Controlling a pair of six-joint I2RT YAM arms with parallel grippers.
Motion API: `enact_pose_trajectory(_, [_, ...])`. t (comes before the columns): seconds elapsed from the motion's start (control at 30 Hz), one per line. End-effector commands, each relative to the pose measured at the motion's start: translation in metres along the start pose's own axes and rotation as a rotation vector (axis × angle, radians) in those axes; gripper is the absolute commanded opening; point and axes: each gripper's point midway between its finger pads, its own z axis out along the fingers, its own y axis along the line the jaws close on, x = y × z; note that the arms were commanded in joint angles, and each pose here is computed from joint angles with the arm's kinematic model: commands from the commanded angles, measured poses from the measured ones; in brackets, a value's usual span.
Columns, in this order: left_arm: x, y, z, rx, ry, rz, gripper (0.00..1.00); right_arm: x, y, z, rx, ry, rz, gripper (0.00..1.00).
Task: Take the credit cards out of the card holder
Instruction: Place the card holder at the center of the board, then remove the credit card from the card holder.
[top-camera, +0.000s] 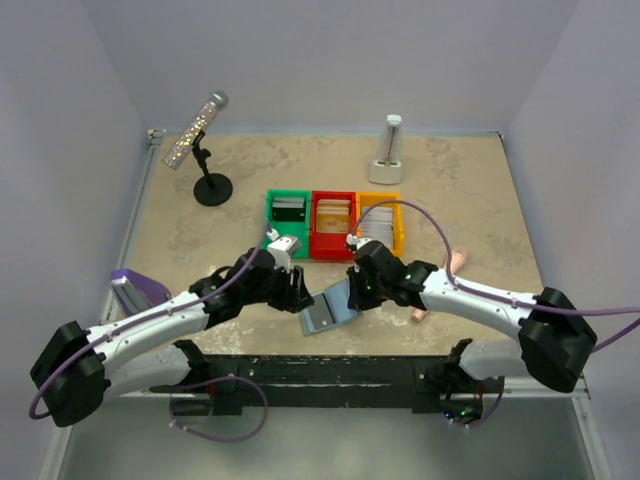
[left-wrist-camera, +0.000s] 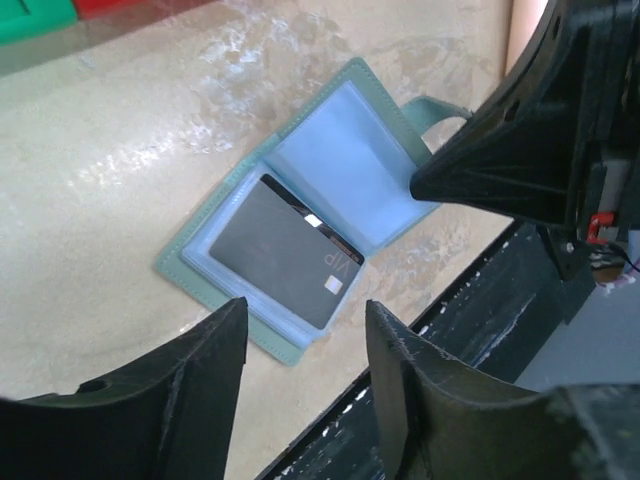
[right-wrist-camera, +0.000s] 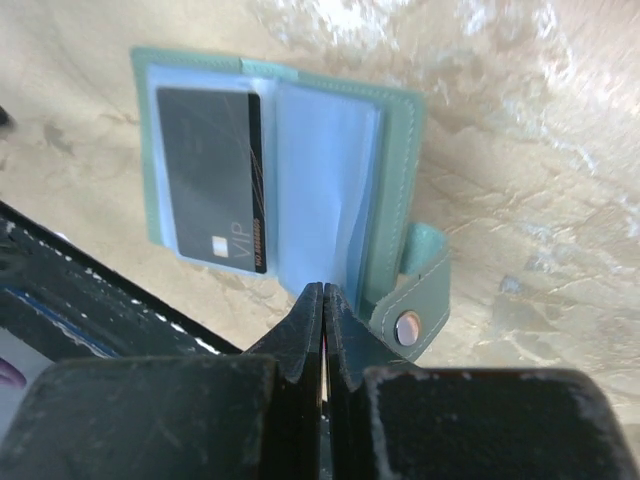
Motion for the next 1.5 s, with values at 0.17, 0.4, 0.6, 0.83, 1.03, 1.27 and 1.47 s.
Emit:
enact_pose_trajectory(0.17, [0.019, -0.018, 0.032, 0.123, 0.023, -0.096, 0.42, -0.061, 0.003, 0.0, 0.094, -0.116, -0.076, 0.0])
enact_pose_trajectory(0.4, [0.035, -0.003, 0.049, 0.081, 0.058, -0.115, 0.39, -0.077, 0.005, 0.015, 0.119, -0.099, -0.107, 0.0])
enact_pose_trajectory(0.6, [0.045, 0.012, 0.057, 0.019, 0.083, -0.115, 0.38, -0.053, -0.011, 0.027, 0.16, -0.031, -0.101, 0.0])
enact_pose_trajectory(0.83, [0.049, 0.027, 0.06, -0.061, 0.106, -0.1, 0.38, -0.001, -0.047, 0.024, 0.229, 0.022, -0.028, 0.0])
enact_pose_trajectory(1.03, [0.042, 0.027, 0.061, -0.078, 0.102, -0.071, 0.38, 0.014, -0.053, 0.016, 0.217, 0.002, 0.027, 0.0])
enact_pose_trajectory(1.27, [0.023, 0.017, 0.052, -0.063, 0.059, -0.047, 0.37, -0.001, -0.044, -0.005, 0.193, -0.053, 0.018, 0.0])
enact_pose_trajectory(1.47, [0.0, 0.005, 0.027, -0.05, 0.005, -0.002, 0.38, -0.012, -0.041, -0.04, 0.185, -0.113, 0.001, 0.0])
